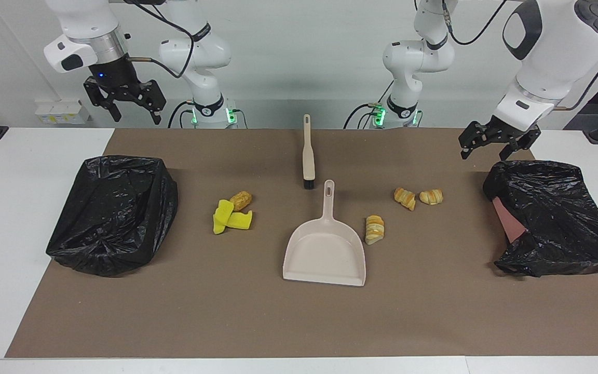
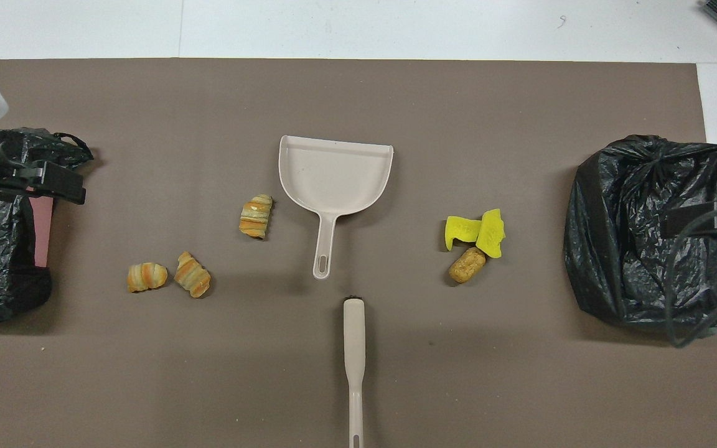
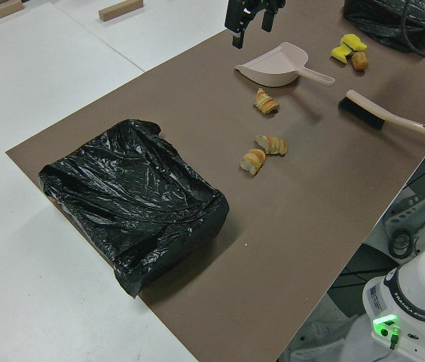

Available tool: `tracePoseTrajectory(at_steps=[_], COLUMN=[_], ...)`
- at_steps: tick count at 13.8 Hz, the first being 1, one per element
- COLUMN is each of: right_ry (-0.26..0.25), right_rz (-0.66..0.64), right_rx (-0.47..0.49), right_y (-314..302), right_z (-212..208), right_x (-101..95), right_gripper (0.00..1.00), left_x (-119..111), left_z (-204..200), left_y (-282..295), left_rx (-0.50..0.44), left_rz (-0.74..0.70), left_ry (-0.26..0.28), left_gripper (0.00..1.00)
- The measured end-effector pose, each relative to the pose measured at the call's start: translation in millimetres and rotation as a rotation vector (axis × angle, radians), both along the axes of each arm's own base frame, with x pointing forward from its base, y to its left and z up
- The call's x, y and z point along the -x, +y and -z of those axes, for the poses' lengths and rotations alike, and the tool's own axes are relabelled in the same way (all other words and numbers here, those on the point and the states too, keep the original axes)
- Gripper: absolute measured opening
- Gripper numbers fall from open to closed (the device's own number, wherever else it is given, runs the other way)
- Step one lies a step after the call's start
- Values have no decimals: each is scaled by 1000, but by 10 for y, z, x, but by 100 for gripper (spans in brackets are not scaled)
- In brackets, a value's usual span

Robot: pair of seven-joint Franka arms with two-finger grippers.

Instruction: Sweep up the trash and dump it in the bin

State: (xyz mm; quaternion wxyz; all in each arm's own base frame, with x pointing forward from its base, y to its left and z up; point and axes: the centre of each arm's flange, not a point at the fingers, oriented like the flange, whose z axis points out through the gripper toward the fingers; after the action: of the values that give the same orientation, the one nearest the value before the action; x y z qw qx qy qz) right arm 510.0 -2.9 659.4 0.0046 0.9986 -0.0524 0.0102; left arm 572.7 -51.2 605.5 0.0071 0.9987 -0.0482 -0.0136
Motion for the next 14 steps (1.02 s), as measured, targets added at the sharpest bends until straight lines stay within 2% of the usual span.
tracePoseTrajectory(at_steps=[14], right_ry=[-6], right_rz=[-11], right_rx=[-1], right_y=[-10], right_z=[-87], right_x=[79], right_gripper=[100], left_x=[121], left_z=[163], left_y=[-199], left_rx=[19], left_rz=[36], left_ry=[38], left_gripper=[100])
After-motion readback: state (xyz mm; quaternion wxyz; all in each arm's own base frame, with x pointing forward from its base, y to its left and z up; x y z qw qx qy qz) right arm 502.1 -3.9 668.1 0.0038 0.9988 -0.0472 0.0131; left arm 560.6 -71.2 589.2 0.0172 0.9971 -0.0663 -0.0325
